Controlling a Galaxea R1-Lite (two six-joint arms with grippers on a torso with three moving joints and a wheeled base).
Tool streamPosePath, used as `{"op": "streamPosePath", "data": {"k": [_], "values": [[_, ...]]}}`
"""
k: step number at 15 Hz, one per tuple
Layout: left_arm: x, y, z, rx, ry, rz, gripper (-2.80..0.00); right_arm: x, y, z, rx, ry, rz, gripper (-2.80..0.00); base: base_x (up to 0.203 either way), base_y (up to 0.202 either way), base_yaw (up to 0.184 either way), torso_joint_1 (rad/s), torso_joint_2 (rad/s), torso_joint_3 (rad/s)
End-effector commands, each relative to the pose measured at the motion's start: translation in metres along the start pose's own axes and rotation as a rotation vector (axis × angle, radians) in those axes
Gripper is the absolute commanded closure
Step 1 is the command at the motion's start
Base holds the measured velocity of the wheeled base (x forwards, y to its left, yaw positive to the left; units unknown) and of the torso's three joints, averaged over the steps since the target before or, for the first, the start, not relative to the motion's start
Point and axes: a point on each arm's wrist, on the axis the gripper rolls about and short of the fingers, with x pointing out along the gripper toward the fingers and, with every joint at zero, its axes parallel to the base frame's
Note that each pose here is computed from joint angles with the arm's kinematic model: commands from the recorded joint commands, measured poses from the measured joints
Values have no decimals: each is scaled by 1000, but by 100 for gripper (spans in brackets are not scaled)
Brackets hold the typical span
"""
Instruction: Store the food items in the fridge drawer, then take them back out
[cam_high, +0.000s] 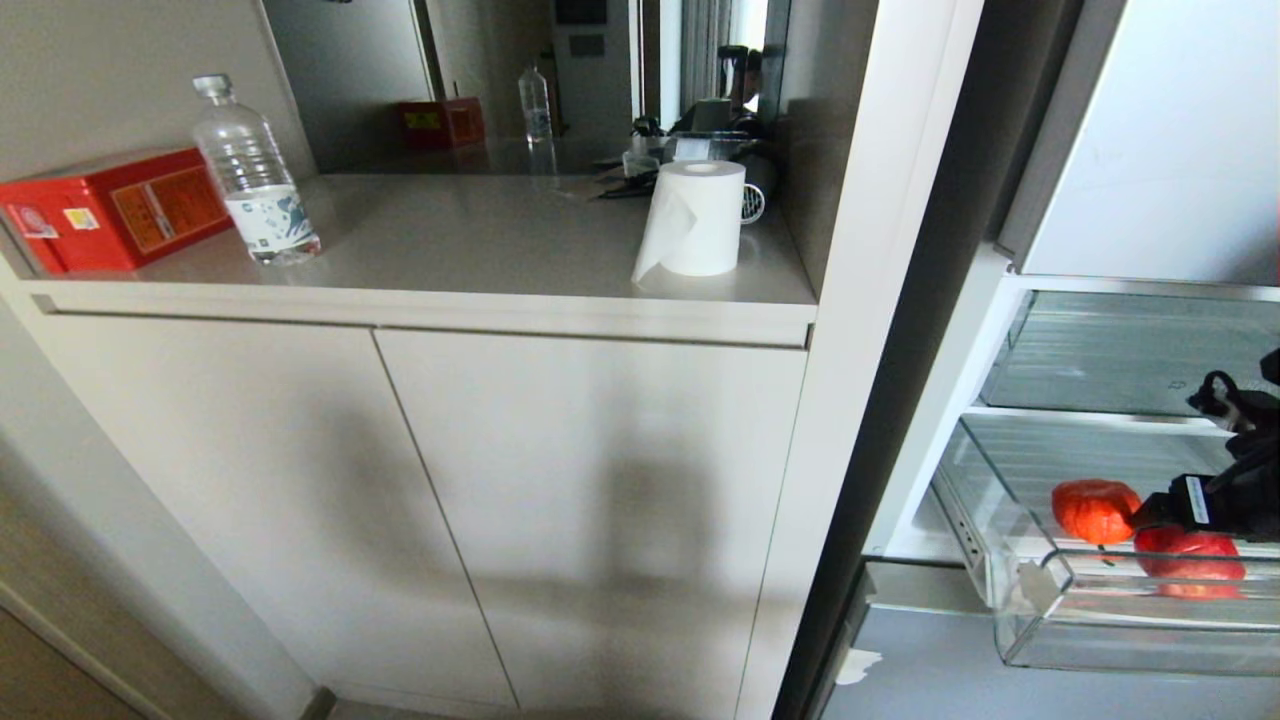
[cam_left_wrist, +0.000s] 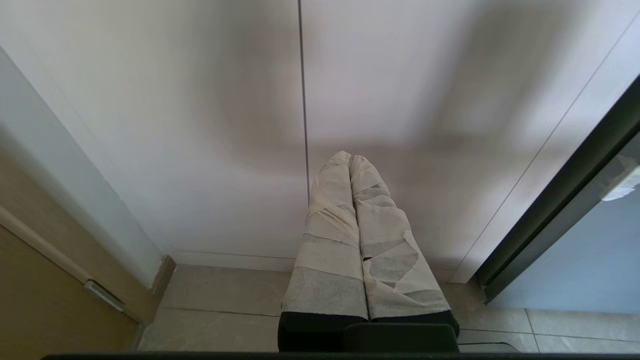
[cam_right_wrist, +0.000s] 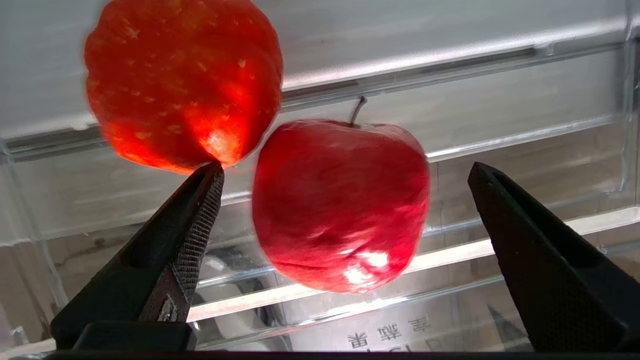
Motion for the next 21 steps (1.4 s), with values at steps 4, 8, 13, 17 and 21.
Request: {"op": "streamPosePath", "data": {"k": [4,8,13,17,21], "values": [[0,0,0,0,1,1,0,6,1,3,-10,30,1,-280,0,0,0,0,0,0],[0,0,0,0,1,1,0,1,-1,10,-18,14,-68,-280,0,0,0,0,0,0],[0,0,0,0,2,1,0,-9,-5,29,-6,-62,-88,-280,0,0,0,0,0,0],[0,0,0,0,2,1,0,-23,-7,25,-12,-67,-92,-280,0,0,0,0,0,0],[0,0,0,0,2,1,0,-17,-6,23,-21,-10,-84,-280,0,0,0,0,0,0]]}}
